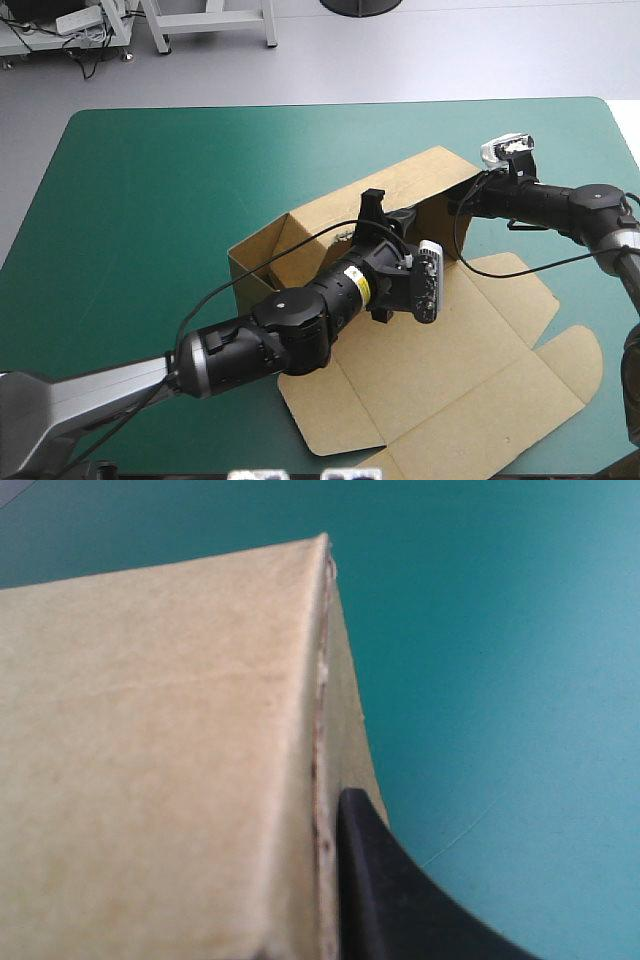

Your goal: Fold the box

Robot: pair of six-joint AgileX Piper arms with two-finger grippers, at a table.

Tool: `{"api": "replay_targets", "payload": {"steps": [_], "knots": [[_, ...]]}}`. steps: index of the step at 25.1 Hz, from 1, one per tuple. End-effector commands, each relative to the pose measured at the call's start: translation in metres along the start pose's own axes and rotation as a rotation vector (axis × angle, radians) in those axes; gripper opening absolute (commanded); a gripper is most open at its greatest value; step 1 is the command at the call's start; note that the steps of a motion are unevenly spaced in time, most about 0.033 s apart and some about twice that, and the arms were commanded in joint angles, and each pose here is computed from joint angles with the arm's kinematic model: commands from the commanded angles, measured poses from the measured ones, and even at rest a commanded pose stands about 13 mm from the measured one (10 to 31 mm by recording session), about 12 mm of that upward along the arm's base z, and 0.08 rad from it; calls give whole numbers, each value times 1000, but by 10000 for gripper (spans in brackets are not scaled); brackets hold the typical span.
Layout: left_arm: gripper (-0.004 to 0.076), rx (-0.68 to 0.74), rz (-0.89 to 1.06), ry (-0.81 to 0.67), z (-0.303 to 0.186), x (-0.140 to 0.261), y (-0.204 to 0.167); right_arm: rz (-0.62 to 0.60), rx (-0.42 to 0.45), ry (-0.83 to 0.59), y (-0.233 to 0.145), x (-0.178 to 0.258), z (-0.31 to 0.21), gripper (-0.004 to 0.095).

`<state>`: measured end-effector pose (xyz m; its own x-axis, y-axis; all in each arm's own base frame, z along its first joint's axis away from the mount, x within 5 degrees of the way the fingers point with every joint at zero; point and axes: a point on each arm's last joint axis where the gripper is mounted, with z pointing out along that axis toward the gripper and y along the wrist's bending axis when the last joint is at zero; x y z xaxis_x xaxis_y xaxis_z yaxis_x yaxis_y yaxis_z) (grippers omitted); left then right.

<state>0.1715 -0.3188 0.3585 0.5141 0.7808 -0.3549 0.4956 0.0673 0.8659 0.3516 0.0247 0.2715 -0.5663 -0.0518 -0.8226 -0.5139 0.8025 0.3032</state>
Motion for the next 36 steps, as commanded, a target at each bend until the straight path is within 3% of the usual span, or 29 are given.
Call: {"api": "replay_targets", "payload": {"steps": [1,4,6,7,12,18,23,29,36], "knots": [[383,-146,-98,-161,-56,-11,46,22,-66,-6,12,-7,-9,4],[312,-303,-136,-157,-83,0,74,45,-65,9,12,-6,-9,4],[69,-483,-218,-3,-93,35,101,63,-82,28,14,-4,-9,4],[-13,-511,-251,51,-92,48,107,72,-86,30,14,-4,-9,4],[14,-598,-732,239,-99,160,152,89,-67,67,21,-6,-20,4],[14,-620,-1025,379,-121,240,158,82,-1,165,25,-16,-34,4],[14,-502,-1235,447,-132,286,147,67,19,232,32,-40,-50,4],[14,-237,-1576,460,-137,325,121,34,68,255,40,-70,-71,4],[13,-14,-1792,462,-146,356,100,69,40,297,32,-78,-61,4]]}}
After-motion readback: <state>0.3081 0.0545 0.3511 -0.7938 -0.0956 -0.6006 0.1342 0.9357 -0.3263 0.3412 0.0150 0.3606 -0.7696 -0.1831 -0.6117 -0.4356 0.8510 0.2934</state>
